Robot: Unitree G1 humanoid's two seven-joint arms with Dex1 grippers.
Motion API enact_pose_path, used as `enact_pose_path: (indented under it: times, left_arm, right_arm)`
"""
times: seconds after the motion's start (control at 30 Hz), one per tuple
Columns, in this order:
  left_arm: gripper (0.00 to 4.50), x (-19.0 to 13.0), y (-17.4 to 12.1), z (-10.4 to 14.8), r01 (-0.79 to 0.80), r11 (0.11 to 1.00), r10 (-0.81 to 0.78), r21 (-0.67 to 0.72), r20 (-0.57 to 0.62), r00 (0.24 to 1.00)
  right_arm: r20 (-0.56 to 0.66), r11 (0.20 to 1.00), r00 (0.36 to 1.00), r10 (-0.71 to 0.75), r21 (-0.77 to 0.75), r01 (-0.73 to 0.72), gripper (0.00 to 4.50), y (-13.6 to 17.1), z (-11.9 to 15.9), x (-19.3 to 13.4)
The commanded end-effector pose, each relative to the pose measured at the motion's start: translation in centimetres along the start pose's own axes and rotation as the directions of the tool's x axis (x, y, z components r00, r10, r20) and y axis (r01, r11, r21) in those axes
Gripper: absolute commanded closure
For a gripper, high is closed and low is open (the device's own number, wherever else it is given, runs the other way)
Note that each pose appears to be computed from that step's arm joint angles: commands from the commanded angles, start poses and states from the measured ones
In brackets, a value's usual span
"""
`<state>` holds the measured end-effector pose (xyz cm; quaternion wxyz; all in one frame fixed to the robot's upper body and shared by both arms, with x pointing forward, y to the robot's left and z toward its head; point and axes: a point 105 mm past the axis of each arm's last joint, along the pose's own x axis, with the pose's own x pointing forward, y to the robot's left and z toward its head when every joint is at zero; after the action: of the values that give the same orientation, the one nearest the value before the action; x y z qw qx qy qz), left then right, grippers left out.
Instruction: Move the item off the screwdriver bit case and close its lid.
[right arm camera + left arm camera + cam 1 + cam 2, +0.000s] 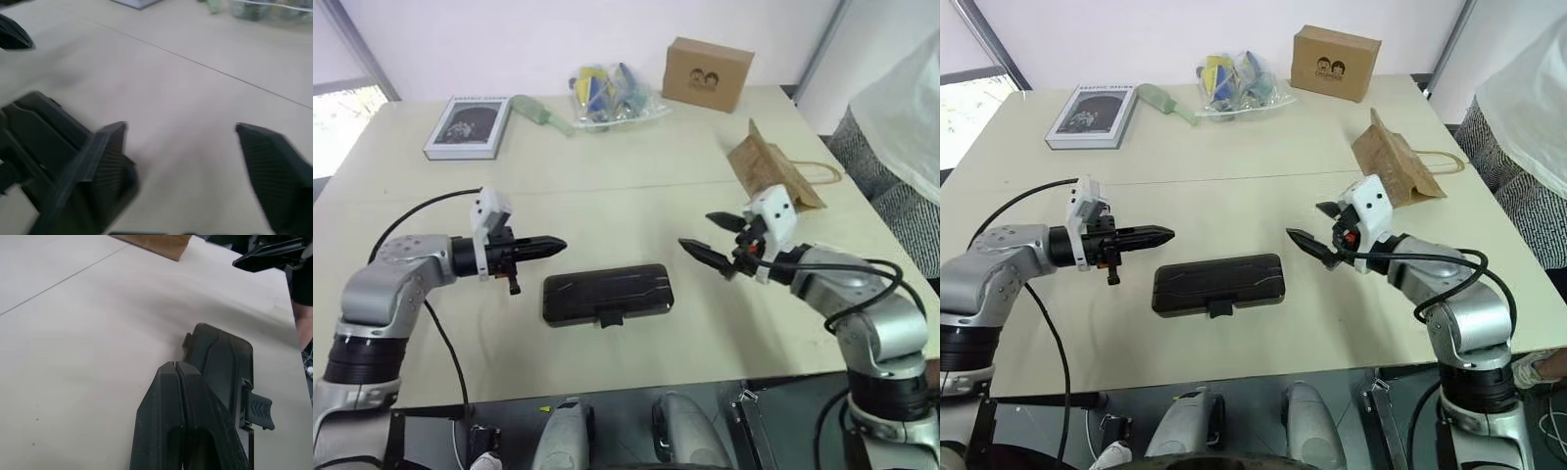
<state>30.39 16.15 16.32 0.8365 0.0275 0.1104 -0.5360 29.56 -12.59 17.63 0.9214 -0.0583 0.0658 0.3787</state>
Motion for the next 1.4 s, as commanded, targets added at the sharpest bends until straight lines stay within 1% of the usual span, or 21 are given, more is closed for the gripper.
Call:
enact_pose_path:
  times: [0.03, 0.13, 0.27, 0.33, 0.5, 0.6, 0.67, 0.7, 0.77, 0.93, 1.17, 1.4]
  left_arm:
    - [4.50, 0.7, -0.4, 0.9, 0.034, 0.999, -0.035, 0.040, 0.017, 0.999]
    - [4.50, 1.3, -0.4, 1.0, 0.059, 0.997, -0.059, 0.059, 0.006, 0.998]
    - [4.50, 2.4, 0.0, 0.9, 0.100, 0.992, -0.099, 0.083, -0.021, 0.995]
    - [4.50, 2.9, 1.0, 0.7, 0.086, 0.992, -0.083, 0.090, -0.029, 0.996]
    - [4.50, 4.6, 4.5, 0.3, 0.004, 0.990, 0.003, 0.142, -0.050, 0.999]
    - [4.50, 5.7, 5.8, 0.3, -0.006, 0.988, 0.016, 0.151, -0.062, 0.998]
    - [4.50, 6.8, 6.2, 0.0, 0.015, 0.985, 0.002, 0.174, -0.094, 0.996]
    - [4.50, 7.4, 6.2, -0.1, 0.027, 0.983, -0.008, 0.182, -0.106, 0.994]
    - [4.50, 8.1, 6.2, -0.3, 0.056, 0.980, -0.032, 0.191, -0.125, 0.992]
    - [4.50, 8.7, 5.7, -1.2, 0.131, 0.970, -0.096, 0.203, -0.172, 0.980]
    - [4.50, 8.5, 5.3, -1.6, 0.170, 0.962, -0.130, 0.212, -0.192, 0.973]
    - [4.50, 9.5, 4.7, -1.6, 0.193, 0.956, -0.153, 0.221, -0.187, 0.970]
  right_arm:
    - [0.049, 0.997, 0.997, 0.060, 0.044, -0.062, 2.98, 2.0, 1.2, -0.3]
    - [0.052, 0.988, 0.991, 0.120, 0.096, -0.124, 4.48, 3.2, 1.4, -0.3]
    - [0.030, 0.944, 0.950, 0.312, 0.104, -0.313, 4.48, 6.3, 1.5, -0.5]
    - [0.023, 0.914, 0.921, 0.388, 0.122, -0.387, 4.48, 7.4, 1.5, -0.4]
    - [-0.014, 0.868, 0.879, 0.478, 0.161, -0.469, 4.48, 8.6, 0.7, 0.4]
    - [-0.045, 0.856, 0.865, 0.499, 0.182, -0.484, 4.48, 8.8, -0.1, 1.2]
    - [-0.072, 0.839, 0.852, 0.519, 0.236, -0.491, 4.48, 9.1, -1.2, 2.1]
    - [-0.083, 0.821, 0.837, 0.541, 0.270, -0.503, 4.48, 9.4, -1.7, 2.5]
    - [-0.113, 0.817, 0.829, 0.548, 0.285, -0.501, 4.48, 9.8, -2.5, 3.1]
    - [-0.197, 0.831, 0.822, 0.535, 0.300, -0.469, 4.48, 10.3, -4.5, 4.1]
    - [-0.227, 0.812, 0.793, 0.566, 0.320, -0.488, 4.48, 11.3, -5.4, 3.6]
    - [-0.248, 0.811, 0.784, 0.569, 0.329, -0.485, 4.48, 11.7, -5.9, 3.5]
